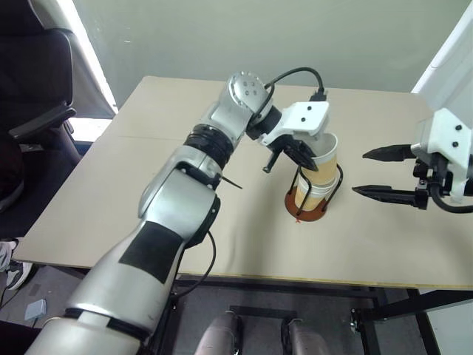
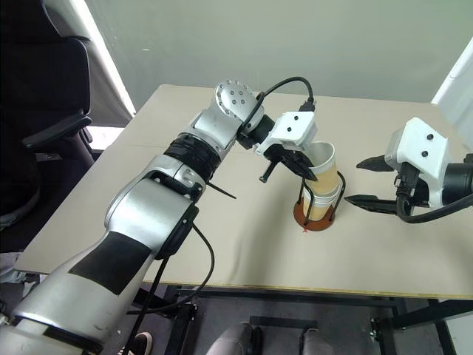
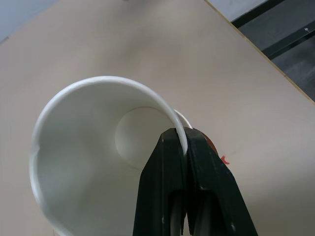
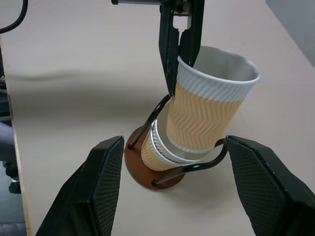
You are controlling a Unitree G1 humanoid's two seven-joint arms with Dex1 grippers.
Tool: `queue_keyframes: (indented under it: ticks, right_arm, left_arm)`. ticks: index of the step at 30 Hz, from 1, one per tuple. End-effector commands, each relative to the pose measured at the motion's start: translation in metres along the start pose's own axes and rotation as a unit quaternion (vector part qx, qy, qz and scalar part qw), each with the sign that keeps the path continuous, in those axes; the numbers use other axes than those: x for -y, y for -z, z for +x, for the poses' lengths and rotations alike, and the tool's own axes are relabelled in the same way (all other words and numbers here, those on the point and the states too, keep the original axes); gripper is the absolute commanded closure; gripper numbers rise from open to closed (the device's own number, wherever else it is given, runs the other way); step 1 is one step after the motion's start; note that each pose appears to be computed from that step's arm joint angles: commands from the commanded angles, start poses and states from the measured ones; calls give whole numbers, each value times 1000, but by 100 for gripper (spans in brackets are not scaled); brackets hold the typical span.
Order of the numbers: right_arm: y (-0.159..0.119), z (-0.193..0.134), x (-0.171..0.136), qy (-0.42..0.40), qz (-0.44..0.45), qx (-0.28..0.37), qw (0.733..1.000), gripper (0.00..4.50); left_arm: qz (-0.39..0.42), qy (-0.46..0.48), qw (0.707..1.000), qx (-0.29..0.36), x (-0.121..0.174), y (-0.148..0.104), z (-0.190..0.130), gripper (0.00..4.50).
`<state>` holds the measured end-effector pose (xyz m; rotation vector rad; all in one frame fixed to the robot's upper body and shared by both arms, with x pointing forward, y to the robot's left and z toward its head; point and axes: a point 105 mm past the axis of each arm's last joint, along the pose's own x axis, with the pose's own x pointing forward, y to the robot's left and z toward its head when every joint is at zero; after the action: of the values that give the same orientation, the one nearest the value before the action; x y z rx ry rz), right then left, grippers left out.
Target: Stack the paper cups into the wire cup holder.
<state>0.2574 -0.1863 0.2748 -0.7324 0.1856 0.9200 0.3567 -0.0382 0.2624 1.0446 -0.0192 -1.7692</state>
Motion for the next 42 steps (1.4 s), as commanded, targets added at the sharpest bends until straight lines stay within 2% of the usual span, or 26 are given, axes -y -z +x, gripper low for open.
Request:
queue_keyframes:
  ticks: [1, 9, 12, 19, 23, 28, 33, 37, 42]
  right_arm:
    - [-11, -9, 4, 21, -24, 7, 999, 115]
    - [-11, -11, 5, 23, -23, 2, 999, 115]
    - [-10, -11, 4, 24, -21, 0, 999, 115]
    - [-9, -13, 5, 25, -17, -1, 1000, 115]
    - [-8, -12, 6, 23, -16, 1, 1000, 115]
    - [-8, -7, 9, 16, -17, 8, 1000, 115]
    - [-2, 1, 17, 19, -6, 19, 1000, 115]
    - [7, 9, 28, 35, 14, 33, 999, 115]
    - [27, 15, 52, 82, 34, 29, 996, 115]
  left_arm:
    - [18, 4, 1000, -2, -3, -9, 0, 449]
    - [31, -6, 999, -15, -7, -11, 12, 449]
    - [41, -21, 999, -18, -11, -13, 16, 394]
    - [31, -33, 999, 7, -15, -21, 13, 140]
    - [16, -59, 998, 29, -21, -25, 0, 4]
    - [-18, -90, 994, 65, -26, -26, -22, 4]
    - [-97, -169, 968, 157, -32, -20, -72, 4]
    - [-135, -245, 939, 199, -29, -2, -111, 4]
    - [-175, -354, 886, 243, -16, 21, -150, 4]
